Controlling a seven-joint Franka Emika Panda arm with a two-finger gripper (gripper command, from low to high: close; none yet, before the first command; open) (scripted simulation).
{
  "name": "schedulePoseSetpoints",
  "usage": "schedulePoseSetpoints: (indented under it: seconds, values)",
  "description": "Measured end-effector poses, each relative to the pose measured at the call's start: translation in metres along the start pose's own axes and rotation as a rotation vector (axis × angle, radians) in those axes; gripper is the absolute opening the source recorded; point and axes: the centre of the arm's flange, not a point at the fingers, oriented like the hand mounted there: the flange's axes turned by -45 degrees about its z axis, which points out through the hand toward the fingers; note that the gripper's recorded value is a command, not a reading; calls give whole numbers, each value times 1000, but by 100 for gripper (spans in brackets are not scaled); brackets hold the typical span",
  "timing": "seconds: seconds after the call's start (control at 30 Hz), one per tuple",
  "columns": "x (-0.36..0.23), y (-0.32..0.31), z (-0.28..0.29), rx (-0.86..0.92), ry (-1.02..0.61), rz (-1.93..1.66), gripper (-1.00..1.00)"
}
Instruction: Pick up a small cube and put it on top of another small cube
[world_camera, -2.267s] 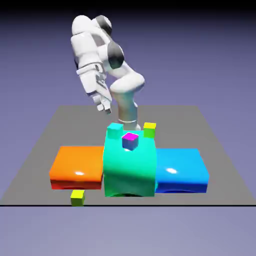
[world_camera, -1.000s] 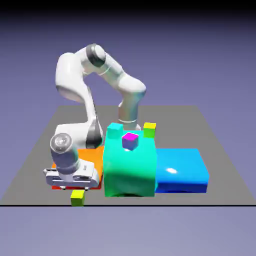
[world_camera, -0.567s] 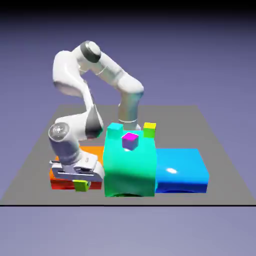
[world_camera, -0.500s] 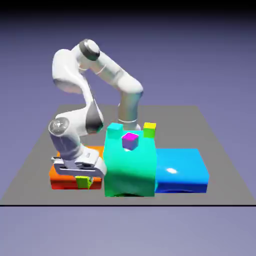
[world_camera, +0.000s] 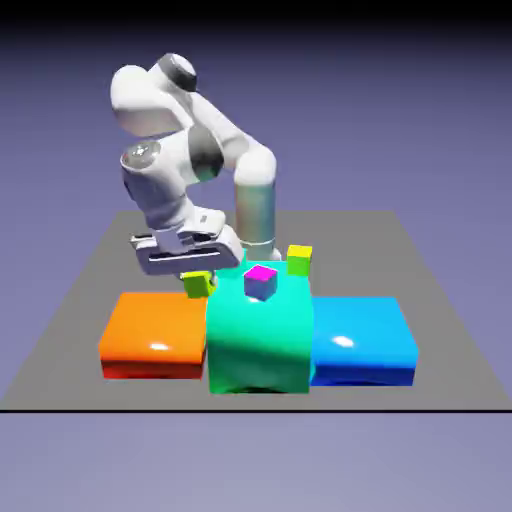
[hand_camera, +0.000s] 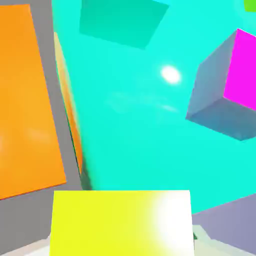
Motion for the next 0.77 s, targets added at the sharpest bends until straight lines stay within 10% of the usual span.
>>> schedulePoseSetpoints:
  seconds: [0.67,0.7,0.77]
  values:
    - [123,39,45,278,113,-176,-100]
    - [124,37,52,277,113,-177,100]
    - [124,37,52,275,113,-177,100]
